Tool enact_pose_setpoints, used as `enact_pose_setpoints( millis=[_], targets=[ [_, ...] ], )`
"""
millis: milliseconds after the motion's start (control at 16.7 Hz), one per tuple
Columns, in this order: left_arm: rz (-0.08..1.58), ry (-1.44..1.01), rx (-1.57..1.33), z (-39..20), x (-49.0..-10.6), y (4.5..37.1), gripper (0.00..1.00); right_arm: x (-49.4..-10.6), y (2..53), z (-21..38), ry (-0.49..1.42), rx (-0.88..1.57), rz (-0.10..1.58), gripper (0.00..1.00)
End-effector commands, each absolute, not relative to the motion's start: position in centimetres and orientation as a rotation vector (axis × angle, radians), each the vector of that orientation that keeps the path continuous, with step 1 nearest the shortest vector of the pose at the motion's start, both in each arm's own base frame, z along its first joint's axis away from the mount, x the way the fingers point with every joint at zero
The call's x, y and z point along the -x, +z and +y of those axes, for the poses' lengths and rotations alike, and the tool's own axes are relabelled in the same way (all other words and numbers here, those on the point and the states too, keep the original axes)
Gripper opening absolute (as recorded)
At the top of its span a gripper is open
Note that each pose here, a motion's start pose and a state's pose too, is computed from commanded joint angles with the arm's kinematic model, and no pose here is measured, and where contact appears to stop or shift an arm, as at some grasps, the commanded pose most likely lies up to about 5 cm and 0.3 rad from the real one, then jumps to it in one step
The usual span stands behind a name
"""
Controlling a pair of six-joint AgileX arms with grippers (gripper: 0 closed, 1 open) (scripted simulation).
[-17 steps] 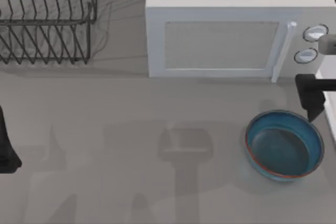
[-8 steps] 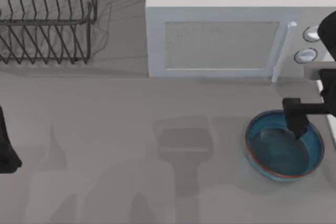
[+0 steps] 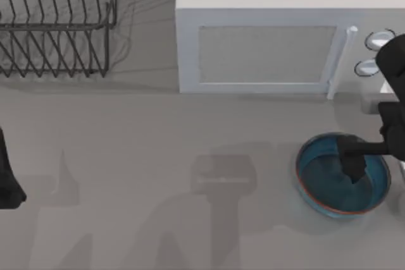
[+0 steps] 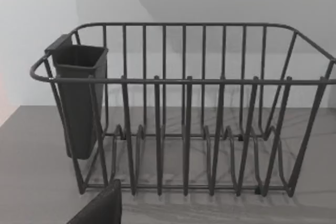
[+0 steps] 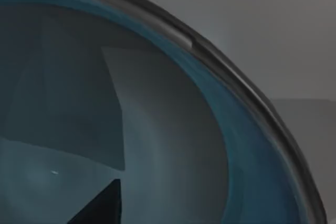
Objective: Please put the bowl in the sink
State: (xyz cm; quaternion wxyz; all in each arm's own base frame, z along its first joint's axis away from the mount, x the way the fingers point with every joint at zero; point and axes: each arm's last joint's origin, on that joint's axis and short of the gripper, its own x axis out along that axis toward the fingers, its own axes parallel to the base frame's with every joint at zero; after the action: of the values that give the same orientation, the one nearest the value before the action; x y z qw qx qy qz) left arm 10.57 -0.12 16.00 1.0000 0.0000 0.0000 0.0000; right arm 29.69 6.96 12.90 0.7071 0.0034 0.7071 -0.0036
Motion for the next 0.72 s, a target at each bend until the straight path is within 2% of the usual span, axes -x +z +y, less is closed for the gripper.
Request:
enact_pose_setpoints(
  millis=[720],
  targets=[
    [0.0, 0.0, 0.0, -0.12, -10.57, 16.0, 1.0, -29.69, 12.9, 6.96, -0.008, -0.008, 1.571, 0.1]
  ],
)
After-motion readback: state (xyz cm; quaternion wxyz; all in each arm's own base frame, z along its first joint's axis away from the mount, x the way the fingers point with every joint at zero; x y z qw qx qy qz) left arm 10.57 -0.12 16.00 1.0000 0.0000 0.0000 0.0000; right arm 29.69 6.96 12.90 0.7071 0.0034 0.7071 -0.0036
